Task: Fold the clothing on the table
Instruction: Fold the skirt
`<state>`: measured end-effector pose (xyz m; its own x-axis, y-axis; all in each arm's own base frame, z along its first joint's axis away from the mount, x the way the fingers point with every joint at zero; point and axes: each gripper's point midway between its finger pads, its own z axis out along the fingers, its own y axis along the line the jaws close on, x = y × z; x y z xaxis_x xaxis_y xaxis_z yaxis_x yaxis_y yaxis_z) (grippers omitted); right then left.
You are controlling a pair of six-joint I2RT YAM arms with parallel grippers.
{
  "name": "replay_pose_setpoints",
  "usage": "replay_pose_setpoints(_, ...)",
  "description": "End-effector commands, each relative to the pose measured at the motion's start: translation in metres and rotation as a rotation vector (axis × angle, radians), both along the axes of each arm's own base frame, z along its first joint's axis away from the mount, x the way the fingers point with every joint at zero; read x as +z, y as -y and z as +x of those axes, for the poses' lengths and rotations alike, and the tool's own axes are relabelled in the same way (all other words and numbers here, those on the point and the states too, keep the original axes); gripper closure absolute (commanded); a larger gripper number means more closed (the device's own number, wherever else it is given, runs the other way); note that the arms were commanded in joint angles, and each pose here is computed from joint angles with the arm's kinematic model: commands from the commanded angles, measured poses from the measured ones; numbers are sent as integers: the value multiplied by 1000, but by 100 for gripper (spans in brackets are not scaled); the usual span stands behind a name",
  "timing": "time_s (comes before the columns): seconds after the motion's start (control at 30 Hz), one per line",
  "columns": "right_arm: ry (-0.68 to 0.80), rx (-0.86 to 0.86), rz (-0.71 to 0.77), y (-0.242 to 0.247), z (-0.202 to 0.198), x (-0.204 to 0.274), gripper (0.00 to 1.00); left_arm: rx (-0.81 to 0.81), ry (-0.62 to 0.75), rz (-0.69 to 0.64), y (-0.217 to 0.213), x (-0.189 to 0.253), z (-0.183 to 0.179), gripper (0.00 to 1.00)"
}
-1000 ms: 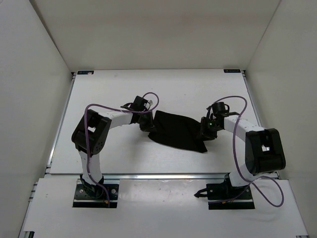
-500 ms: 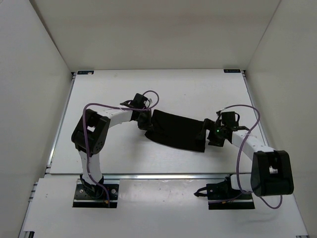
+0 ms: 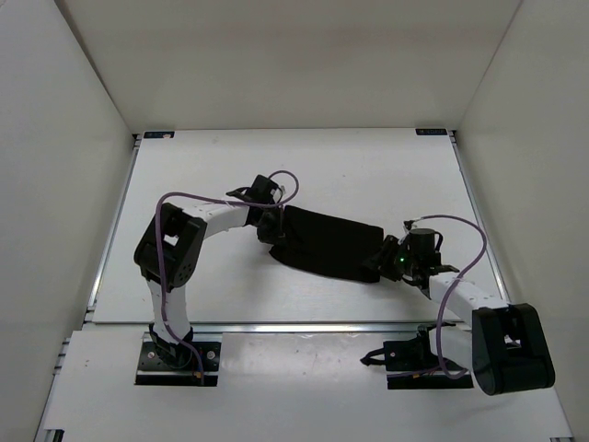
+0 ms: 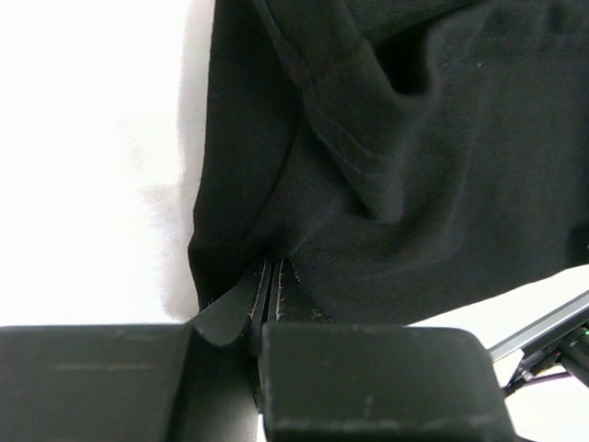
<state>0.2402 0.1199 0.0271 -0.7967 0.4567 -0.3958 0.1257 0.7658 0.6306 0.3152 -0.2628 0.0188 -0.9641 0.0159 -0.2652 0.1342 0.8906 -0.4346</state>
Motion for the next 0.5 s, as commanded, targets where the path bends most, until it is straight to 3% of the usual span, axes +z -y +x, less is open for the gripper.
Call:
replay_pose_setpoints(0.0,-194,-41,-40,9,-40,-40,67,-16,1,-2,6,2,-11,100)
replay_pose_setpoints(0.03,-195,-40,-39,9,-39,-39,76,-10,-2,-1,5,2,-12,100)
replay_pose_setpoints(0.07,-214,-48,-55,14,-39,-40,94,-13,-9,9,4,-2,-18,100)
replay_pose_setpoints(0.1,-228,-48,-57,14,-42,-41,94,-15,-9,4,5,-2,-18,100)
replay_pose_setpoints(0.13,-201,-45,-67,16,-31,-33,100,-15,-10,16,4,-4,-20,100)
replay_pose_setpoints(0.3,-191,-33,-134,27,-1,-3,100,-3,-18,25,3,-9,-30,100)
replay_pose_setpoints(0.47,-119,63,-288,23,55,56,100,23,-19,1,18,-5,-32,100)
